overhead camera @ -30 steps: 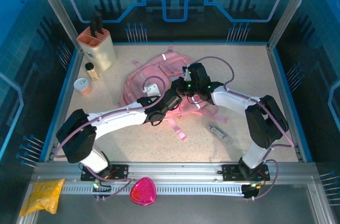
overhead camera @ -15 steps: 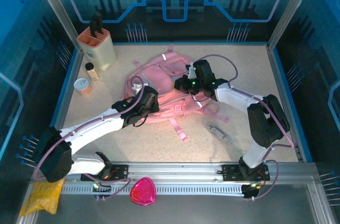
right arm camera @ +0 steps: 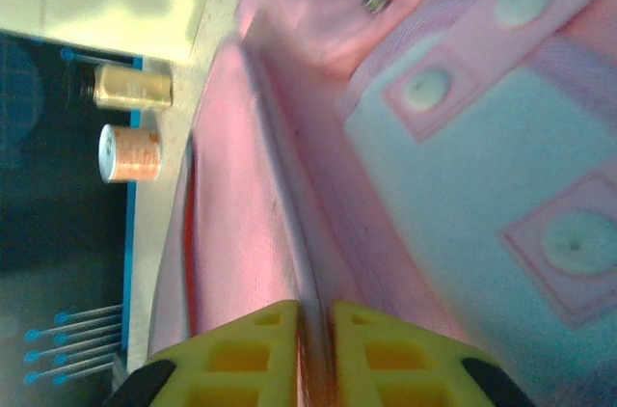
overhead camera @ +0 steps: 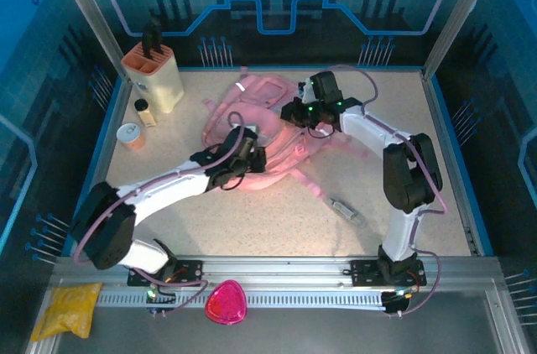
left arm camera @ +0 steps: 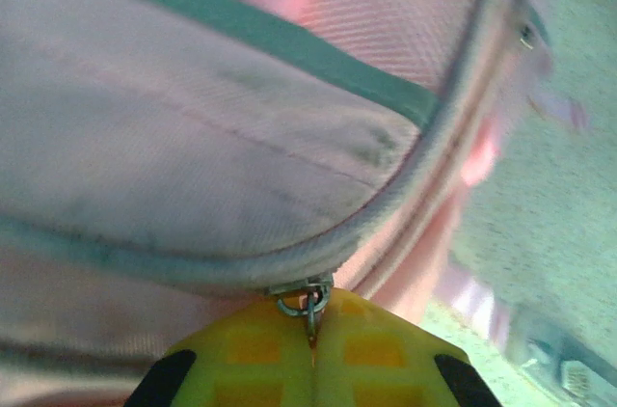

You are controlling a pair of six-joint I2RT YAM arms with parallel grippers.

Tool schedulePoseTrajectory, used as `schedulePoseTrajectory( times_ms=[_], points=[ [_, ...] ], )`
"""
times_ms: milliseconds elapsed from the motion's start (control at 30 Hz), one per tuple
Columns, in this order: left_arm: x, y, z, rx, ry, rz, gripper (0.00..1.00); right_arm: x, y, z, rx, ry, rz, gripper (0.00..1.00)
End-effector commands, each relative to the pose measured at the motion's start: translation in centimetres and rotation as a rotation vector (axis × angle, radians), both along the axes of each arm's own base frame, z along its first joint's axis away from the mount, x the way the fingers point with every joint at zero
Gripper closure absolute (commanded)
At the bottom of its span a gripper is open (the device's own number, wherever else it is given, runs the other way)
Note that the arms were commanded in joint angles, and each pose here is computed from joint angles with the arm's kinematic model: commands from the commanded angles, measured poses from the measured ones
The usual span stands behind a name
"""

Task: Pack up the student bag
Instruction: Unzip the student bag at the center of the table.

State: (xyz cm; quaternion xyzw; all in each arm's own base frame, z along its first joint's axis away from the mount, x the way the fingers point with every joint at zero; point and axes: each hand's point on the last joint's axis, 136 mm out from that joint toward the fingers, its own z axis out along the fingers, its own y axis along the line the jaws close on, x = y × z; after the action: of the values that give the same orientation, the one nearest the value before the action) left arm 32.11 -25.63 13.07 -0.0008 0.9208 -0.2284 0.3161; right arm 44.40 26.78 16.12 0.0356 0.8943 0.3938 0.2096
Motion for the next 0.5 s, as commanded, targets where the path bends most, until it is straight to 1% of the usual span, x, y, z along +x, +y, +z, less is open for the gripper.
schedulePoseTrajectory(
  times_ms=[0,67,100,167,233,333,433,467],
  points=[
    [0.0,-4.8,2.3,-0.116,-0.013,-0.091,1.00,2.0,-2.0,3.4,-0.027,-0.113,-0.030,0.69],
    [0.4,-5.6,2.4,-0.143,-0.013,-0.093,1.00,1.2,-3.3,3.7,-0.028,-0.092,-0.064,0.58],
    [0.6,-5.9,2.3,-0.147,-0.010,-0.098,1.00,0.3,-3.9,3.8,-0.002,-0.055,-0.081,0.55],
    [0.6,-6.4,2.1,-0.146,0.001,-0.111,1.00,-1.6,-3.9,4.2,0.083,0.001,-0.077,0.51],
    [0.7,-6.8,2.2,-0.151,0.002,-0.119,1.00,-3.6,-4.1,3.9,0.098,0.031,-0.088,0.47],
    [0.6,-7.3,2.3,-0.157,-0.005,-0.141,1.00,-6.0,-4.3,2.1,0.108,0.102,-0.114,0.45],
    [0.4,-7.6,2.1,-0.142,-0.002,-0.148,1.00,-7.3,-3.4,0.7,0.170,0.180,-0.111,0.45],
    [0.5,-7.6,2.1,-0.140,-0.001,-0.147,1.00,-7.3,-2.8,0.9,0.216,0.178,-0.103,0.47]
  ],
)
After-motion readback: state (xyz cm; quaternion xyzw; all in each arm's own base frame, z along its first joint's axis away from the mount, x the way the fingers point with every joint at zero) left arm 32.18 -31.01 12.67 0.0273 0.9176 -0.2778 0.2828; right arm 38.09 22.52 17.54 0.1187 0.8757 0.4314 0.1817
